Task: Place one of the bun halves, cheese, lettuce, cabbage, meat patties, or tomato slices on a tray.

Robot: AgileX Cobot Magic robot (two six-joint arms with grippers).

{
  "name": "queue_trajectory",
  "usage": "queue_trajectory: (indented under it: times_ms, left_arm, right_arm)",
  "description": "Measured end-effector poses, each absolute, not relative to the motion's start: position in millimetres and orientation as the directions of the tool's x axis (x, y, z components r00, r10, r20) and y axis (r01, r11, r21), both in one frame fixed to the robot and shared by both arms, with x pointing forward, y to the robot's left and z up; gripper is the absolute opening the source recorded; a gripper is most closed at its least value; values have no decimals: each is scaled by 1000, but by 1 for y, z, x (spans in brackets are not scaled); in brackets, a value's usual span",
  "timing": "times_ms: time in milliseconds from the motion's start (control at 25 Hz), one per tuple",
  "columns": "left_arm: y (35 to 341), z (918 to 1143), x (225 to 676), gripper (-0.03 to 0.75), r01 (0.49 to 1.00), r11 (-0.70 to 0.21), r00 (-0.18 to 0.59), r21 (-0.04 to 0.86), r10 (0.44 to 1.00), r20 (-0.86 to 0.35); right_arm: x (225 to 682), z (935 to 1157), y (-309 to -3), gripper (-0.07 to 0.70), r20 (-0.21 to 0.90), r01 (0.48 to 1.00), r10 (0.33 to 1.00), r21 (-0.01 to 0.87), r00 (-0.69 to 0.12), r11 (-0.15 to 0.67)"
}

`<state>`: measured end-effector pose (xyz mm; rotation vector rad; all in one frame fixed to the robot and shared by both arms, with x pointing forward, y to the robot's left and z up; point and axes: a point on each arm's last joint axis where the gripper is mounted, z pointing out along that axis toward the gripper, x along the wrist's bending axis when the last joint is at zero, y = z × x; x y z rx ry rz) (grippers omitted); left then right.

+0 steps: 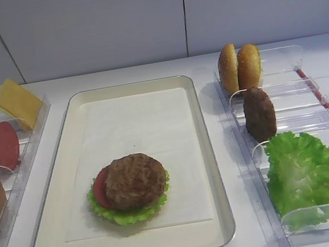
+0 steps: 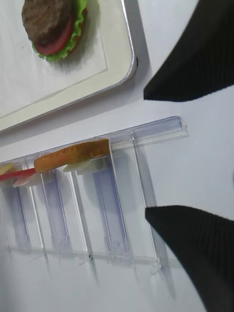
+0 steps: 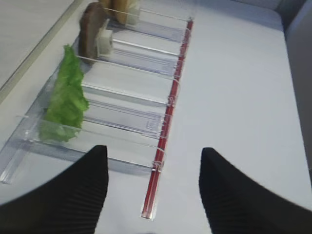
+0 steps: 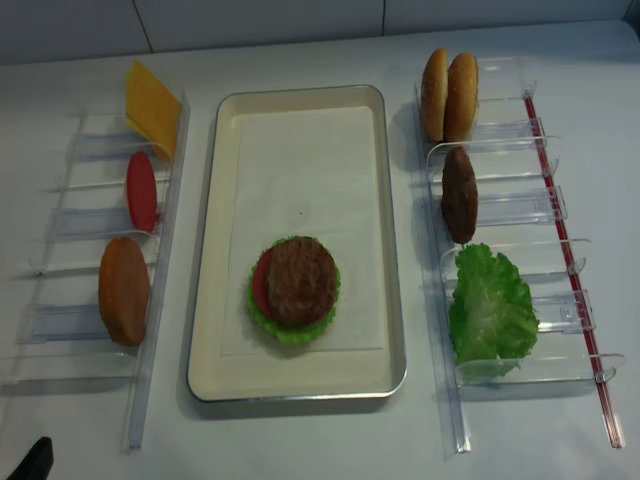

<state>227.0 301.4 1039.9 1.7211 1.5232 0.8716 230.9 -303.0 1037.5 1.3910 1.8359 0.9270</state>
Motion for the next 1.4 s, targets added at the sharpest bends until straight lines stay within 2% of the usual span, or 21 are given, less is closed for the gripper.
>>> queue_trajectory:
  times_ms: [120,240,1000,1400]
  left_arm:
    - [301,1040,227,464,546,-94,95,832,994,49]
    - [301,1040,227,464,546,-94,95,832,994,49]
    - [301,1040,227,464,546,-94,95,832,994,49]
    - [301,1040,227,464,546,-94,95,832,994,49]
  right_arm:
    - [231,1038,-302,444,-78,527,985,837,-151,147]
    - [231,1038,-302,428,-78,530,989,837,-127,134]
    - [231,1038,-302,308,-63,532,991,839,-118,117]
    - [231,1038,-302,298,-63,532,991,839,-118,117]
